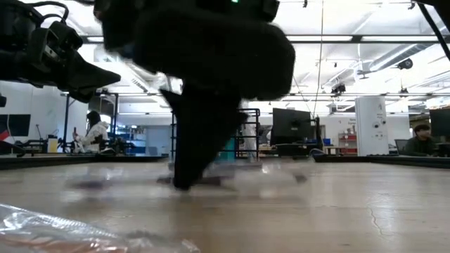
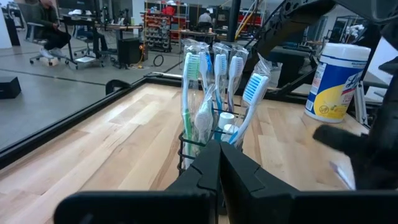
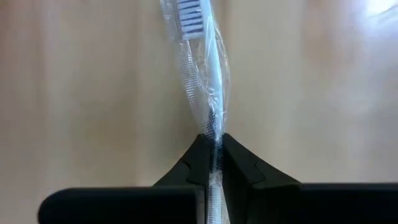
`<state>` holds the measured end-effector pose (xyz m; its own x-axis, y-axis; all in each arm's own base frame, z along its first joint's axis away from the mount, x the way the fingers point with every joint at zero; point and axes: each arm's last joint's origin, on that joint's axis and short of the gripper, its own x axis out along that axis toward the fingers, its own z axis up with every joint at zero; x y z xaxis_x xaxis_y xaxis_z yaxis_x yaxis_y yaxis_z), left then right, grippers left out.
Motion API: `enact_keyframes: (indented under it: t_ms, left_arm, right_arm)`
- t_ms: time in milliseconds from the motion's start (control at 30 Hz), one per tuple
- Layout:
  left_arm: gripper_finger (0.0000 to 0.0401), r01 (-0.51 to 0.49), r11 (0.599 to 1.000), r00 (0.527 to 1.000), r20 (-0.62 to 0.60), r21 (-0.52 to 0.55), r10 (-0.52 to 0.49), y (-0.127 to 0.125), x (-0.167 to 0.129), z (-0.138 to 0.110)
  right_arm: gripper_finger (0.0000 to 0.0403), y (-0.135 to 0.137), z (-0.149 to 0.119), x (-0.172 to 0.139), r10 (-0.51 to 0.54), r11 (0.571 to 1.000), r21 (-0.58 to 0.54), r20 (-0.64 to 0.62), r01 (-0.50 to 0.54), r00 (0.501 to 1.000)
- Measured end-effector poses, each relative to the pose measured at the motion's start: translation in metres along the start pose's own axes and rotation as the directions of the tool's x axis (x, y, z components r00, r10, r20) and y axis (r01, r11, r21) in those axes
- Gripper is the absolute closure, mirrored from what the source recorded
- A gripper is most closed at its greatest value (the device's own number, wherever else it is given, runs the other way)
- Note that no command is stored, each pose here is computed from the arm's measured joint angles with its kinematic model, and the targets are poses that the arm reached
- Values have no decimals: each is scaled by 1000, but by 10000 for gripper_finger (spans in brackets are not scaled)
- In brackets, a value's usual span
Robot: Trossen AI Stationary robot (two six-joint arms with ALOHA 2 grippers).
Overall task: Pick & Place toothbrushing station
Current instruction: Put the purple toothbrush into the wire organizer
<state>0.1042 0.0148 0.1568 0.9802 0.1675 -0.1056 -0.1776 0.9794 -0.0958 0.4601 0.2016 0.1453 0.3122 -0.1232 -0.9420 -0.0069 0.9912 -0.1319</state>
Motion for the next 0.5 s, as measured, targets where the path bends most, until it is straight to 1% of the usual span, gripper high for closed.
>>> enact_keyframes:
  t_ms: [67,133,267,367,433,500]
  left_arm:
    - [391,0,1000,1000,0,0,0,0,0,0]
    - [391,1,1000,1000,0,-1,-1,0,0,0]
    - [391,1,1000,1000,0,-1,-1,0,0,0]
    - [391,1,1000,1000,0,0,-1,0,0,0]
    - [391,1,1000,1000,0,1,-1,0,0,0]
    - [391,0,1000,1000,0,2,0,0,0,0]
  right_arm:
    - [388,-1,0,-14,-67,996,-59,37,69,997]
    - [388,-6,2,-42,-105,991,-79,82,111,991]
    - [389,-24,5,-107,-115,990,-56,215,130,970]
    - [389,-34,-2,-137,-135,986,-60,283,158,949]
    - [389,-43,-9,-159,-151,982,-56,344,181,927]
    - [389,-55,-20,-187,-149,983,-36,429,182,891]
